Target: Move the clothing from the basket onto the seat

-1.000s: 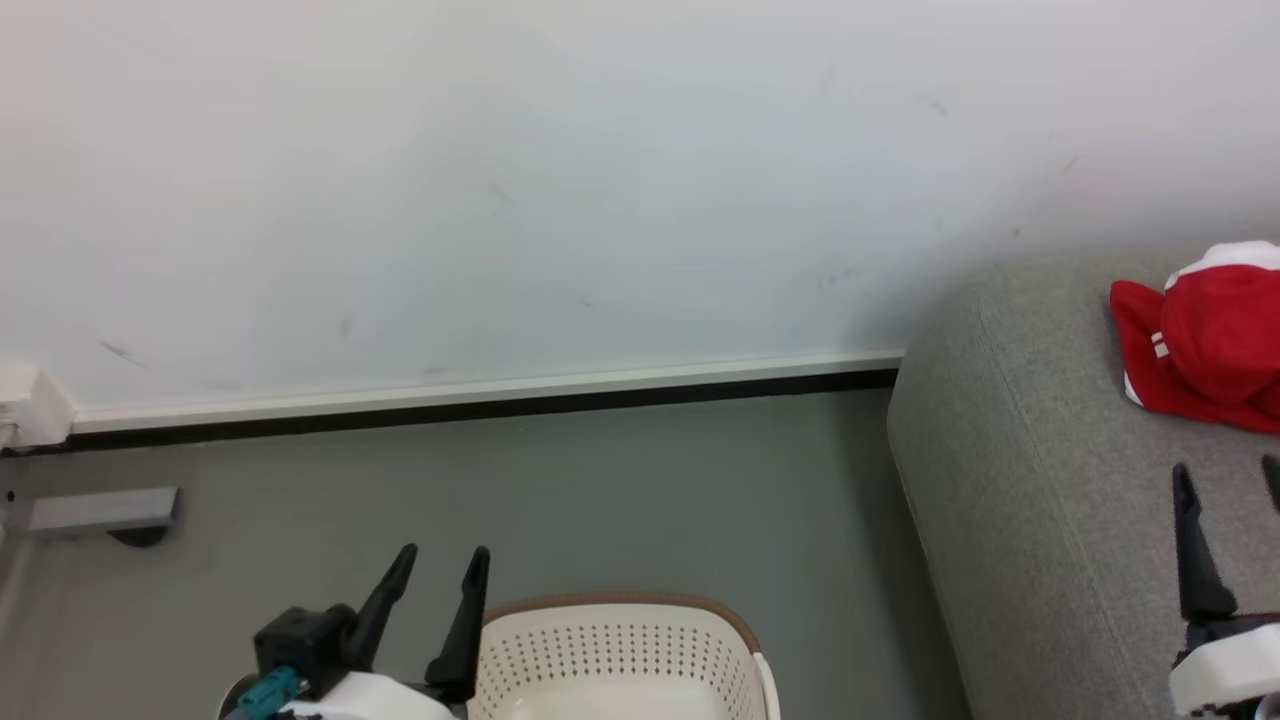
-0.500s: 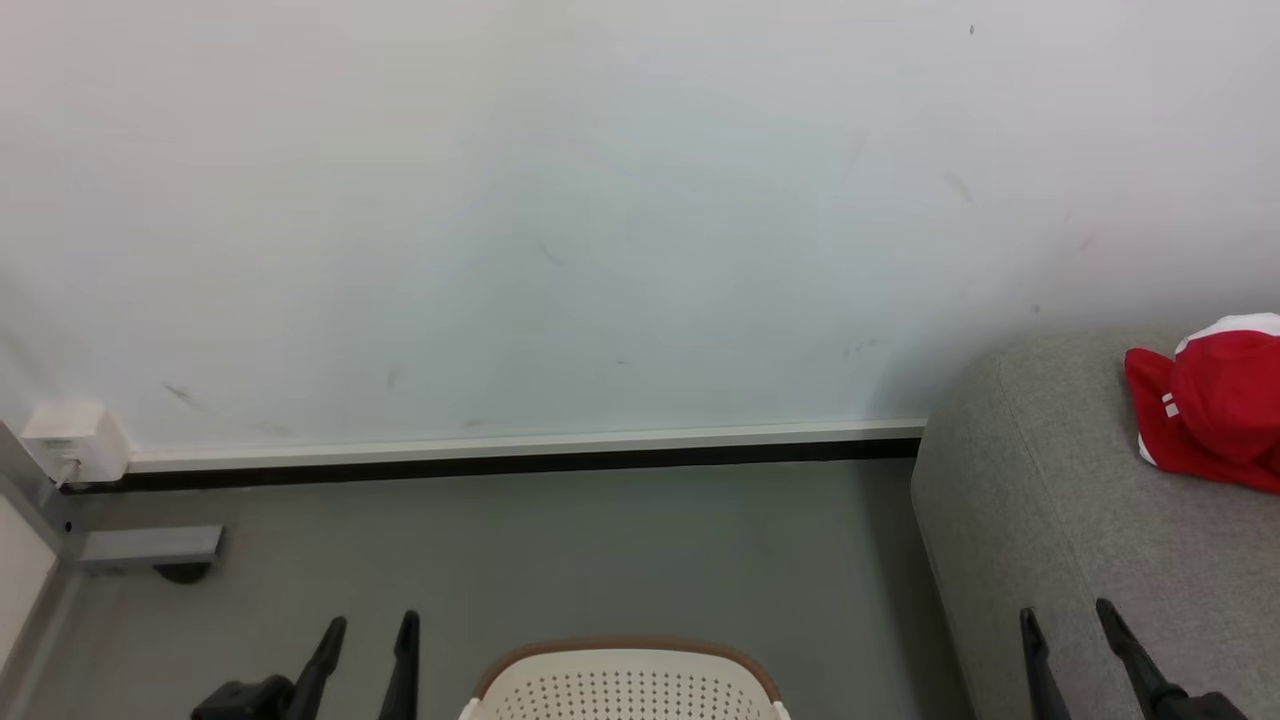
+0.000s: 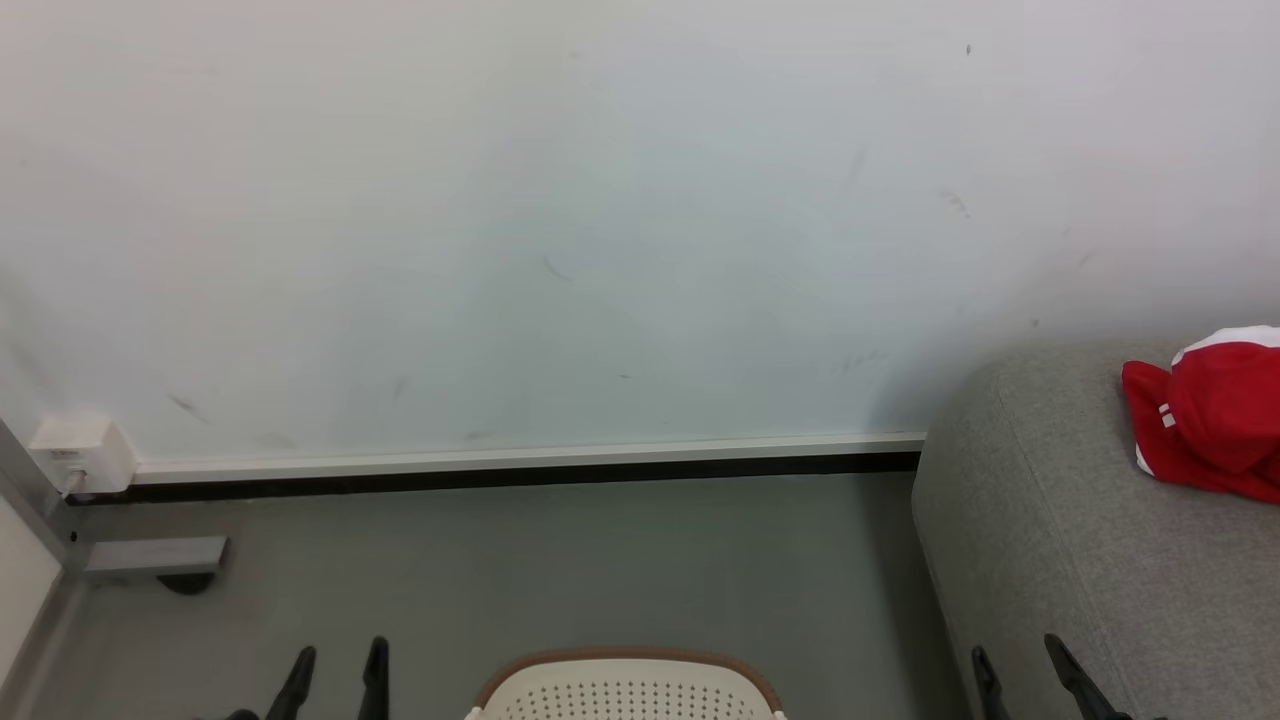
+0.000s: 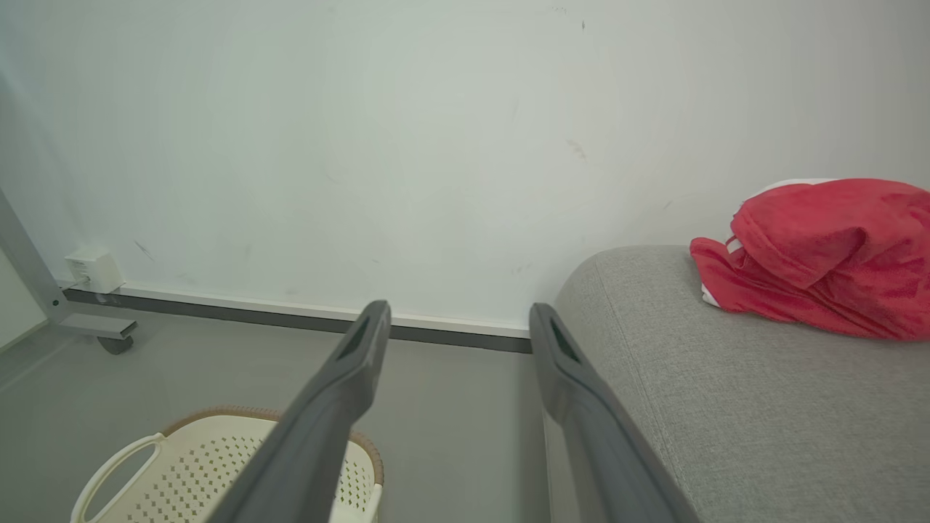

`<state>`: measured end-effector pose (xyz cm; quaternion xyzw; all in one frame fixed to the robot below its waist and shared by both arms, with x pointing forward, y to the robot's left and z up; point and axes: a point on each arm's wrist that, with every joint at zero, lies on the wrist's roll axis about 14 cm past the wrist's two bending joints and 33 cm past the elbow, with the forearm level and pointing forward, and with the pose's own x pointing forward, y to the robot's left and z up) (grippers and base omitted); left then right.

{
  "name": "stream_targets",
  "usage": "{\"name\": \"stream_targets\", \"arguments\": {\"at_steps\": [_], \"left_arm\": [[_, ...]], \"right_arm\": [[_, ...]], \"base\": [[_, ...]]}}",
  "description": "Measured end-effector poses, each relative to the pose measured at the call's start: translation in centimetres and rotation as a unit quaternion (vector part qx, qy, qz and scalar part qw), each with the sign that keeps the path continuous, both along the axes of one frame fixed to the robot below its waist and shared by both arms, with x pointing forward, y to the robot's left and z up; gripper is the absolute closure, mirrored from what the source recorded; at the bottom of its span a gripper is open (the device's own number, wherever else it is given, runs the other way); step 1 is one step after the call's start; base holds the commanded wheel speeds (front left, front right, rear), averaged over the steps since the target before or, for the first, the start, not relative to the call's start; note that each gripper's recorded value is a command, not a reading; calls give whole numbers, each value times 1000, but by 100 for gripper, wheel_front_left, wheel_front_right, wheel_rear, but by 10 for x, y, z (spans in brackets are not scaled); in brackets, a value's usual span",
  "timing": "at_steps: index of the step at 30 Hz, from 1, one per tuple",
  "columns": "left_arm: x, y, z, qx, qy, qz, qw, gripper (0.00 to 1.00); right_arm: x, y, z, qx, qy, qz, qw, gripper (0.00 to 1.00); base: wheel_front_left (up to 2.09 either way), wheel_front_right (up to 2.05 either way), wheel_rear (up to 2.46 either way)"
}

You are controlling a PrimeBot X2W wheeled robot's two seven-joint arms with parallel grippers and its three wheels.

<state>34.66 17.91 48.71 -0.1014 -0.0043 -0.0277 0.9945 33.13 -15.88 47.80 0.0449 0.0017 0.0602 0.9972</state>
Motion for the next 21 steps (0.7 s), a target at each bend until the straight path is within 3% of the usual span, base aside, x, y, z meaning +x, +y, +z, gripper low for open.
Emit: {"name": "stream_targets", "arguments": {"at_steps": [21], "left_arm": [[2, -12, 2, -15, -10, -16, 1000, 0]], "right_arm": [[-2, 5, -5, 5, 8, 6, 1000, 0]], "base": [[0, 0, 0]]}}
